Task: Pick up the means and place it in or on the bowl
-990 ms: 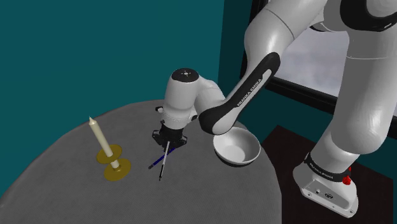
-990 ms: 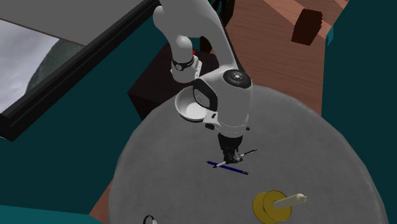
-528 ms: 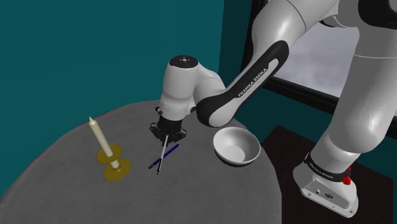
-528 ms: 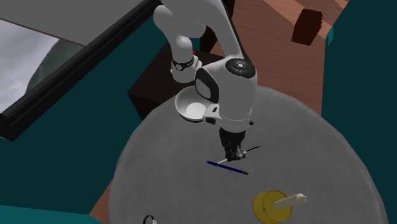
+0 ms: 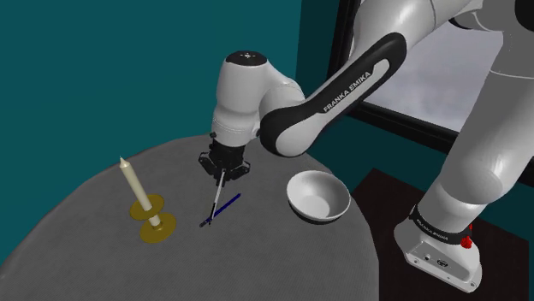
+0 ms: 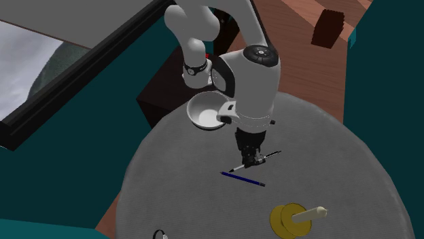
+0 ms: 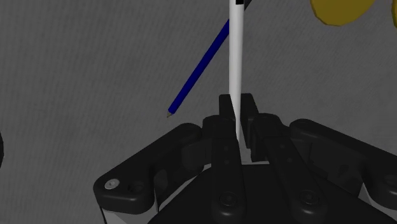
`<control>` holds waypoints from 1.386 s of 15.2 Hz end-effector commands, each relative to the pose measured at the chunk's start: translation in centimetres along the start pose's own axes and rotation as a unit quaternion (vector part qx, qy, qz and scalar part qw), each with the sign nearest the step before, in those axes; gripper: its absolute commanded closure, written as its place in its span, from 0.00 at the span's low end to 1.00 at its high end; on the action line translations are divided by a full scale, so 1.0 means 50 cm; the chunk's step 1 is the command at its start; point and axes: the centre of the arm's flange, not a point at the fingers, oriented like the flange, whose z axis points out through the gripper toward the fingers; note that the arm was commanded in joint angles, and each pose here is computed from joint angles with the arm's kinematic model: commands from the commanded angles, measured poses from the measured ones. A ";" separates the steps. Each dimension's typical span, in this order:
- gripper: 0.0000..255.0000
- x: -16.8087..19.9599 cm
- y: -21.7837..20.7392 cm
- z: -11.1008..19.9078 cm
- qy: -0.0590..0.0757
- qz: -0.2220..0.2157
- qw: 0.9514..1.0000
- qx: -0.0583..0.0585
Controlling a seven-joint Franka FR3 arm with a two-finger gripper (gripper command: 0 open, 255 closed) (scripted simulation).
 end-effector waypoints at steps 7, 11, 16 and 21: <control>1.00 0.005 -0.020 -0.075 0.000 0.000 1.000 0.000; 1.00 0.031 0.077 -0.108 0.000 0.000 1.000 0.000; 1.00 0.063 0.198 -0.149 0.000 0.000 1.000 0.000; 1.00 0.095 0.319 -0.190 0.000 0.000 1.000 0.000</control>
